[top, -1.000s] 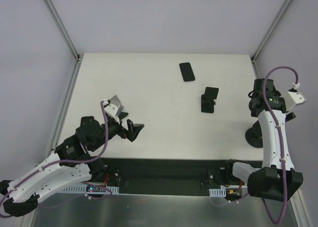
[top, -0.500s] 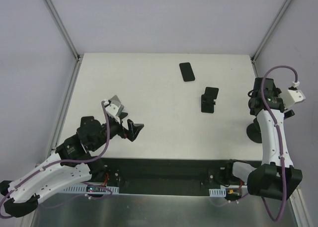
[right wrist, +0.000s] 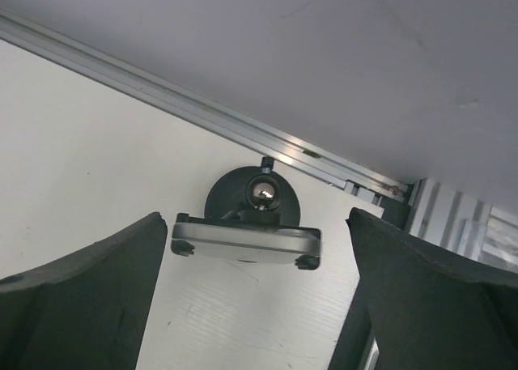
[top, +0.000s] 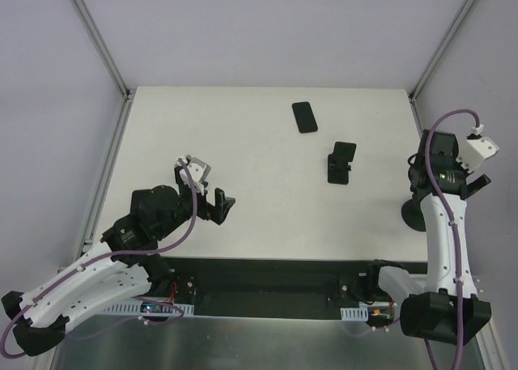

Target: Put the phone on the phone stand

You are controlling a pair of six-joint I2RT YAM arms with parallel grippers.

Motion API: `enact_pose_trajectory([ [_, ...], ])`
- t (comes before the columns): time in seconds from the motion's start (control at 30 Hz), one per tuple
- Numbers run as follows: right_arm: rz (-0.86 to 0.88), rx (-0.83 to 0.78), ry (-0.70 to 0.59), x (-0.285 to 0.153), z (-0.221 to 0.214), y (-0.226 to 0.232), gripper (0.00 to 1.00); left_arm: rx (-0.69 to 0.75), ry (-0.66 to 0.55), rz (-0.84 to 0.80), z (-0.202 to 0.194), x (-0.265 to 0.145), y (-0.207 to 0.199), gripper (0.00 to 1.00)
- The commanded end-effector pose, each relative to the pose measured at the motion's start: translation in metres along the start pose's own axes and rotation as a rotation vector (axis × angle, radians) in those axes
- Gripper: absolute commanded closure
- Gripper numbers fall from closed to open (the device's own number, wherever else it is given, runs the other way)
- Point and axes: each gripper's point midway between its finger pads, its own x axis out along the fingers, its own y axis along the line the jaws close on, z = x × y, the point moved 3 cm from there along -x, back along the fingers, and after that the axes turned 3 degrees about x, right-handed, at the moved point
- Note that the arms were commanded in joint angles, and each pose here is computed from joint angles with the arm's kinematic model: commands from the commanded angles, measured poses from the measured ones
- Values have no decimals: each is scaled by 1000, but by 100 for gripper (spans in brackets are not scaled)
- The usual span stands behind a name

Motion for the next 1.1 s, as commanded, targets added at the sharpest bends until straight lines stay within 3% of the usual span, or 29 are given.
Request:
enact_pose_trajectory([
  [0.0,-34,-9,-156,-21,43,-28,3,15,-19,35,9,5,7,4],
  [0.1,60,-24,-205,-35,55,-26,3,18,-21,44,11,7,7,3],
  [0.17,262,-111,-246,-42,57,2,3,14,-39,35,16,9,6,2],
  [0.23,589,-191,-217,-63,45,47,3,-1,-58,4,24,10,1,2],
  [0.3,891,-308,-104,-81,15,90,3,-24,-73,-13,36,14,-4,2],
  [0.4,1128,-397,98,-96,-30,130,3,-98,-84,-49,49,22,-15,2],
  [0.6,1195,-440,285,-96,-82,171,4,-301,-83,-102,59,31,-32,1],
  [1.07,1037,-428,324,-59,-105,214,3,-391,-123,-90,62,17,-29,1],
])
